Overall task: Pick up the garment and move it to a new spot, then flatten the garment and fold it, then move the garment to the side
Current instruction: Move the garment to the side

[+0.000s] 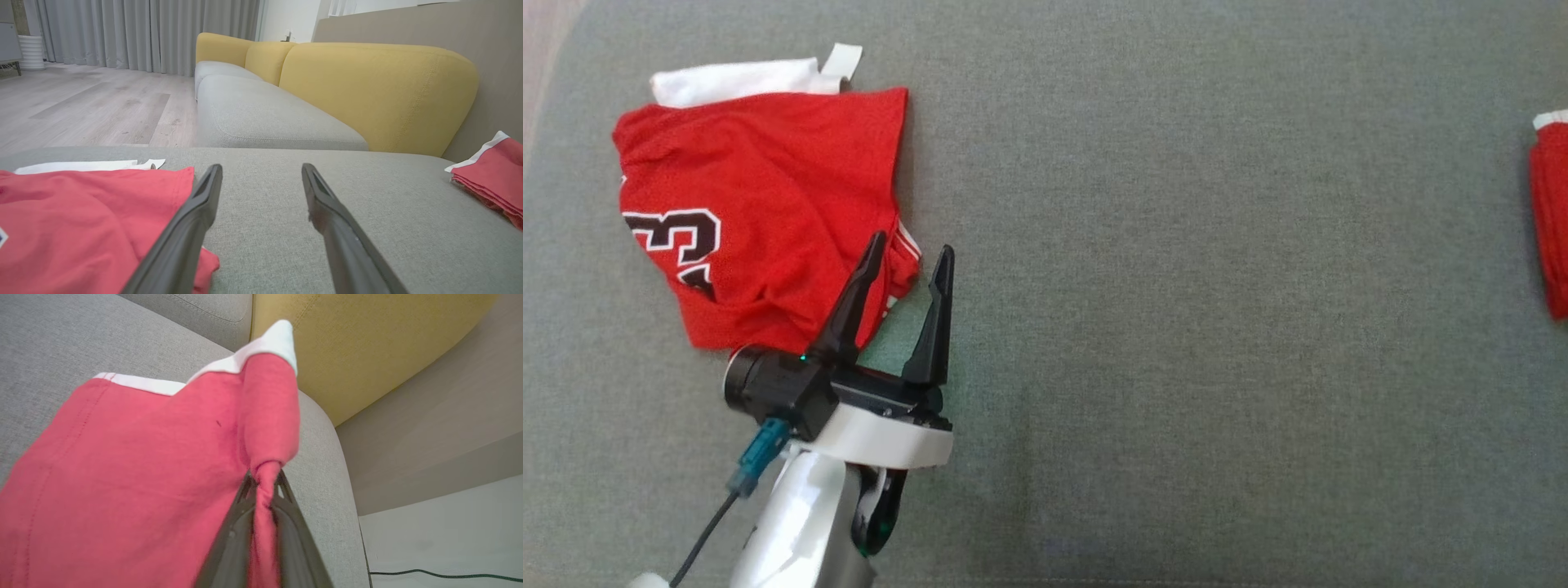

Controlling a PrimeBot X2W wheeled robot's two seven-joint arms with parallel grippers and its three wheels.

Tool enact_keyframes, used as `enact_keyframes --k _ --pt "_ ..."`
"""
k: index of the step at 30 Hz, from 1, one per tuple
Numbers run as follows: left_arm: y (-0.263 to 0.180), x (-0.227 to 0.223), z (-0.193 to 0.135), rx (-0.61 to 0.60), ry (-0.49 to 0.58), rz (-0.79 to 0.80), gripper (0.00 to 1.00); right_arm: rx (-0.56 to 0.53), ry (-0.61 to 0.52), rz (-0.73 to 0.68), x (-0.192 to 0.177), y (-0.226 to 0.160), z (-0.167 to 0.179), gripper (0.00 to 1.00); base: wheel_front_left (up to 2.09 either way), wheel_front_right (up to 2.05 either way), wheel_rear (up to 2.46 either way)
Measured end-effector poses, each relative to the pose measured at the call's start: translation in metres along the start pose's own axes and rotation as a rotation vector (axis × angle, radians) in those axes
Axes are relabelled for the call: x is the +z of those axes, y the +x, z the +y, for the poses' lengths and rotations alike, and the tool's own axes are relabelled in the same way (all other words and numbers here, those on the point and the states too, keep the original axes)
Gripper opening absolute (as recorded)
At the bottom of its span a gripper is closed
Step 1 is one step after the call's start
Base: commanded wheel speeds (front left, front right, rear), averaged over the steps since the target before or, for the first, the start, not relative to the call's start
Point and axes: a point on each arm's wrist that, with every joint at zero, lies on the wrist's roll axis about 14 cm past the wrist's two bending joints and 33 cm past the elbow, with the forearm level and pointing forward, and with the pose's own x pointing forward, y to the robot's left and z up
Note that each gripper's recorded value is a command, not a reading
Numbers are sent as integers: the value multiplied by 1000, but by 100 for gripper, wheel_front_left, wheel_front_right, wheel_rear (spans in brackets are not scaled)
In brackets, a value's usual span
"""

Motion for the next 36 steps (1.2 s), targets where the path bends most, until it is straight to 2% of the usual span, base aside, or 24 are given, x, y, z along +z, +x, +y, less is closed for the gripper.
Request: enact_keyframes --k 7,8,9,10,18,24,27,29,32,36 --pt "5 -8 -1 -10 1 17 100 -12 17 -24 8 5 -3 0 0 0 0" --pt "6 -7 -2 -12 2 15 100 -15 29 -29 9 4 -4 17 0 0 0" --pt "6 -5 -2 -14 3 11 100 -18 53 -34 10 3 -3 48 0 0 0" --pt "6 -3 -3 -16 4 6 100 -21 85 -34 11 2 -3 100 0 0 0" --pt "-1 18 -7 -14 4 -44 100 -1 147 -183 57 -19 8 100 0 0 0" --pt "-18 29 -16 -16 -12 -70 100 46 193 -435 125 -57 30 100 0 0 0" --pt "-23 39 -21 -25 -3 -97 100 84 286 -574 158 -84 46 100 0 0 0" --pt "-27 45 -22 -25 7 -114 100 110 392 -648 171 -103 58 100 0 0 0" --pt "-37 45 -25 -25 6 -115 100 151 557 -695 173 -126 82 100 0 0 0" --pt "-49 38 -32 -35 10 -97 100 209 642 -715 165 -153 118 100 0 0 0"
